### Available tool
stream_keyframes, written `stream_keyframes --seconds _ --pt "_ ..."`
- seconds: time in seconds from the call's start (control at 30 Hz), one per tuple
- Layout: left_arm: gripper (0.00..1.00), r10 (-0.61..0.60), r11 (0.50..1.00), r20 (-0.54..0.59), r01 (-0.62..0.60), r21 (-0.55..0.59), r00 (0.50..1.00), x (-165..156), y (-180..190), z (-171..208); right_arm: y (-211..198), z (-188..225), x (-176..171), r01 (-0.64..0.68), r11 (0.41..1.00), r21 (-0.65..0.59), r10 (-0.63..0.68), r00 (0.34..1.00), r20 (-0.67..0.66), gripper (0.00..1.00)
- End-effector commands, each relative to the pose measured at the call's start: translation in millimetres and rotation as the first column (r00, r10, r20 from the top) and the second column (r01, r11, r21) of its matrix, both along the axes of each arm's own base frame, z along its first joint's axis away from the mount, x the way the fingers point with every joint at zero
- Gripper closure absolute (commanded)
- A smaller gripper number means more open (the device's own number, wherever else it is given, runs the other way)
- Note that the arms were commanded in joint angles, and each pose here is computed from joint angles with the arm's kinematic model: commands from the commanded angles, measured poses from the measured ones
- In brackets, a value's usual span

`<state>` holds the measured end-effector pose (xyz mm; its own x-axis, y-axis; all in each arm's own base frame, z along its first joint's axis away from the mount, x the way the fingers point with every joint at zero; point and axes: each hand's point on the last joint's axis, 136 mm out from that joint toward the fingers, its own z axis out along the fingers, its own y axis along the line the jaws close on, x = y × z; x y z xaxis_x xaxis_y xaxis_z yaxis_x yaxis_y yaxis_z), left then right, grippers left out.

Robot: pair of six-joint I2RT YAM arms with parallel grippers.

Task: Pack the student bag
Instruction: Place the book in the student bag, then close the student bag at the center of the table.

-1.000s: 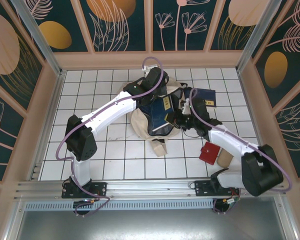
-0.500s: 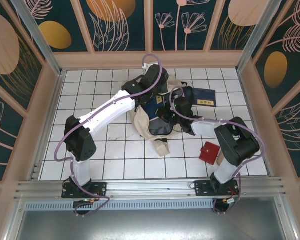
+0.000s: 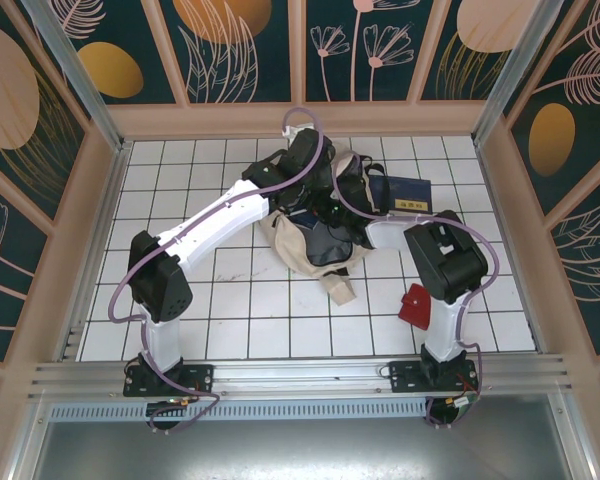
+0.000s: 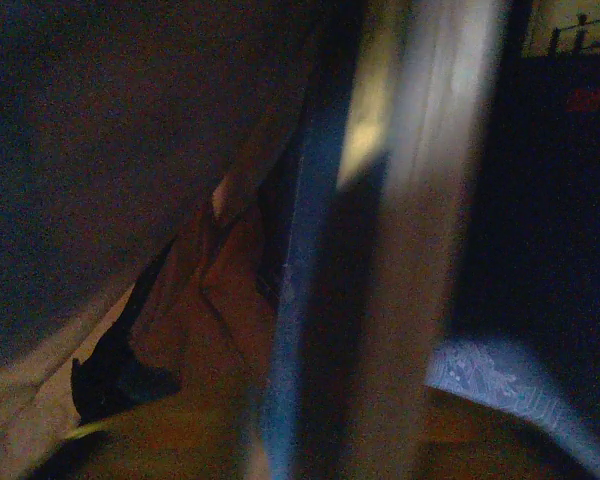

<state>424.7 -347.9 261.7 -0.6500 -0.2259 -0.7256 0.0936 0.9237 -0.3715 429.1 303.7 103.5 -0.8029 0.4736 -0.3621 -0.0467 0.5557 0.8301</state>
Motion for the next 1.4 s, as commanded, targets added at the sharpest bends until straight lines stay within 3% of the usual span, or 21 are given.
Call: stream_keyframes --seconds 0.0,0.07,0.23,0.3,0.37,0.53,0.7,0.8,0.9,1.1,1.17,1.37 --pt "1.0 0.013 0.999 0.062 -0.011 -0.031 0.998 -1 10 32 -9 27 -2 0.022 1.0 0.002 -0.022 0.999 0.041 0.5" --pt "1.0 0.015 0.999 0.063 -0.013 -0.035 0.998 2 10 32 -15 34 -16 0.012 1.0 -0.006 -0.012 0.999 0.032 0.39" --pt "1.0 0.03 0.999 0.062 -0.028 -0.032 0.998 9 13 29 -30 30 -54 -0.02 0.998 -0.052 0.018 0.999 -0.05 0.3" --pt "1.0 0.05 0.999 0.064 -0.049 -0.017 0.997 15 19 29 -36 27 -67 -0.042 0.99 -0.135 0.032 0.997 -0.077 0.27" --pt "1.0 0.084 0.996 0.076 -0.084 0.003 0.994 21 32 30 -45 24 -79 -0.058 0.973 -0.225 0.035 0.994 -0.102 0.26" --pt "1.0 0.195 0.977 0.106 -0.202 0.064 0.975 39 77 33 -58 17 -110 -0.158 0.941 -0.298 0.126 0.984 -0.124 0.32" --pt "1.0 0.303 0.943 0.125 -0.316 0.101 0.945 43 132 33 -76 39 -128 -0.169 0.914 -0.368 0.184 0.983 0.005 0.33" --pt "1.0 0.353 0.924 0.133 -0.368 0.108 0.926 39 163 33 -101 64 -120 -0.068 0.916 -0.395 0.115 0.989 0.097 0.33" --pt "1.0 0.388 0.91 0.149 -0.404 0.096 0.909 28 186 38 -142 72 -100 0.072 0.917 -0.392 -0.032 0.994 0.107 0.32" --pt "1.0 0.365 0.925 0.109 -0.374 0.073 0.925 2 193 23 -227 53 -40 0.343 0.819 -0.46 -0.355 0.933 0.063 0.33" --pt "1.0 0.366 0.926 0.093 -0.372 0.064 0.926 -9 197 16 -244 41 -15 0.376 0.788 -0.487 -0.41 0.911 0.041 0.34" --pt "1.0 0.371 0.927 0.046 -0.373 0.046 0.927 -41 211 1 -251 2 60 0.33 0.761 -0.558 -0.409 0.913 -0.018 0.36"
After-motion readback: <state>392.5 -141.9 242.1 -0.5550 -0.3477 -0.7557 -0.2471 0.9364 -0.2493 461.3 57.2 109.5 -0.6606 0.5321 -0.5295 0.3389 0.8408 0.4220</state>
